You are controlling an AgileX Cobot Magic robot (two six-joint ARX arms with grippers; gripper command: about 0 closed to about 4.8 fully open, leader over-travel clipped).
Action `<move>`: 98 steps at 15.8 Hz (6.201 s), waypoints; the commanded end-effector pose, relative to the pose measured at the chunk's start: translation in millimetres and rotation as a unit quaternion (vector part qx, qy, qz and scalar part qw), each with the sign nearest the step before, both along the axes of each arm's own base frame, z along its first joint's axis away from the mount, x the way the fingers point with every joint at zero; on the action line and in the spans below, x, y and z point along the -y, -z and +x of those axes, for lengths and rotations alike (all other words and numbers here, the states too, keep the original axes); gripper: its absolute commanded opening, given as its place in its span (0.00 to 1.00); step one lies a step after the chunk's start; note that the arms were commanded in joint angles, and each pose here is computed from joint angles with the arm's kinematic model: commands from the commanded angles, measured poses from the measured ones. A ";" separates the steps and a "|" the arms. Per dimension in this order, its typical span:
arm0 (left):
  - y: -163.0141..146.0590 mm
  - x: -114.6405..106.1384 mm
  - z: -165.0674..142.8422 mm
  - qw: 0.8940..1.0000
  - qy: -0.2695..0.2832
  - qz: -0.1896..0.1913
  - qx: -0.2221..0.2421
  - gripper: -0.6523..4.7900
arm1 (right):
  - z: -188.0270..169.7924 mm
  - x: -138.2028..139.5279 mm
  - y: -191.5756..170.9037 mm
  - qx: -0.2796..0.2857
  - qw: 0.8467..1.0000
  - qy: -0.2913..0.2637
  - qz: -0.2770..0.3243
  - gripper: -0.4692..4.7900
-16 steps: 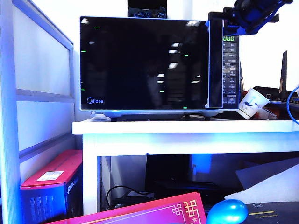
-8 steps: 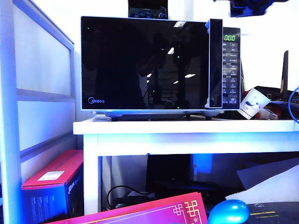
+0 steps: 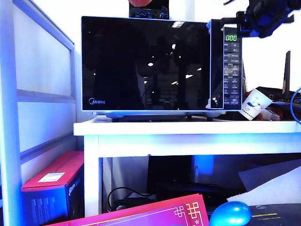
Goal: Open the microwave door, place the orange inside the microwave, then close the microwave door.
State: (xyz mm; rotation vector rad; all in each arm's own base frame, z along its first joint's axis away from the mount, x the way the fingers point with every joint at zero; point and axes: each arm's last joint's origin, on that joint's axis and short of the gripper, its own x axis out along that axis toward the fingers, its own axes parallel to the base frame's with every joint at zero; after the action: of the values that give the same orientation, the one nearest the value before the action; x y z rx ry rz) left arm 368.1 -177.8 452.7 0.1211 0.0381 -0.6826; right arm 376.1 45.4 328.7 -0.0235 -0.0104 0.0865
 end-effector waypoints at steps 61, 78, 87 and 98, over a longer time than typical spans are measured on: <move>-5.8 -0.9 -2.0 1.000 -0.010 0.003 0.022 0.47 | -43.1 -4.4 -61.5 0.061 0.937 -0.343 -0.012 0.11; 25.6 4.7 9.8 0.997 -0.009 0.044 -0.064 0.47 | -45.5 -2.2 -97.9 0.100 0.952 -0.291 0.009 0.11; 36.5 3.8 7.8 0.991 -0.008 0.068 -0.114 0.47 | -40.4 -0.3 -80.9 0.032 0.969 -0.246 -0.022 0.11; 6.5 -11.9 -25.9 0.991 -0.008 0.068 -0.114 0.47 | -41.3 -2.0 -80.2 0.029 0.961 -0.274 -0.022 0.11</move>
State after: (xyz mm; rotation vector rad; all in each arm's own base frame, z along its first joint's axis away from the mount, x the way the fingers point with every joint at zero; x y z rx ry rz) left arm 343.3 -165.7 442.4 0.1731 0.3308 -0.6713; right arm 336.8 46.6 405.4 -0.0604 -0.0558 0.6167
